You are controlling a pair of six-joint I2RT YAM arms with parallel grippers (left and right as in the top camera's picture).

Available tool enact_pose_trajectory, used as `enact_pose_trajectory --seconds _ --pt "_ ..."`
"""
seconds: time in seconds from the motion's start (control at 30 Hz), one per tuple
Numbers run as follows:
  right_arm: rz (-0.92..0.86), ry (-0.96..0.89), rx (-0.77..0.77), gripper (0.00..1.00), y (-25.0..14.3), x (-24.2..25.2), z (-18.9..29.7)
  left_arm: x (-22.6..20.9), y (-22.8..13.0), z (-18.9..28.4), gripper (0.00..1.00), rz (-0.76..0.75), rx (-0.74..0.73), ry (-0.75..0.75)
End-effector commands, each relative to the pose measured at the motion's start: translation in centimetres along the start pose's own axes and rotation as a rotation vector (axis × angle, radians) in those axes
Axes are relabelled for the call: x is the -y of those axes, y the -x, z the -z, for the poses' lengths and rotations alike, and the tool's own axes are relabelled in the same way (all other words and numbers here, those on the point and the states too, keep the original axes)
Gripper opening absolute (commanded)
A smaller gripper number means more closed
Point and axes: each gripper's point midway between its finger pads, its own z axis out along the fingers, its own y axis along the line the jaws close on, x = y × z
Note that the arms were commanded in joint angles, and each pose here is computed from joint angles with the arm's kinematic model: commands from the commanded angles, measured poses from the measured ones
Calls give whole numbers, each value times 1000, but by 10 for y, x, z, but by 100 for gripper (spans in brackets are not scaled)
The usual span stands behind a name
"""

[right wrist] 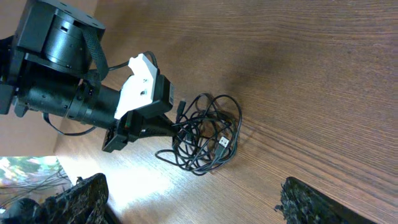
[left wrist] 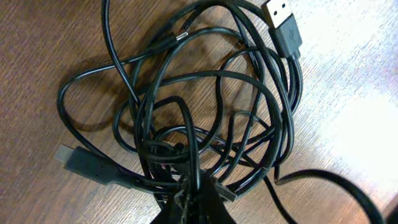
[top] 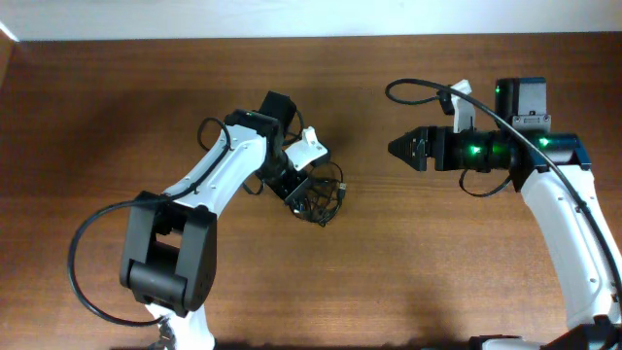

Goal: Untangle cables

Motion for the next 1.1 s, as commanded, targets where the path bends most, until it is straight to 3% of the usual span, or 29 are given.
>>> enact_pose_trajectory --seconds 0.0,0.27,0.37,0.6,0.8,0.87,0.93,1.07 --pt "6 -21 6 89 4 0 1 -8 17 11 0 43 38 35" --pt "6 -21 6 90 4 0 1 -5 99 138 0 65 288 142" --pt "-25 -20 11 90 5 0 1 -4 117 171 0 230 391 144" --pt "-102 -6 92 89 27 -2 2 -2 128 189 0 521 473 85" --pt "-118 15 138 82 42 -9 -3 31 151 198 0 447 542 -137" --pt "-63 42 141 82 44 -25 -11 62 160 215 0 339 591 -364" --pt "-60 2 151 82 46 -26 -18 78 158 232 0 195 640 -492" --pt "-16 -1 164 81 49 -38 -27 62 145 262 0 120 734 -584"
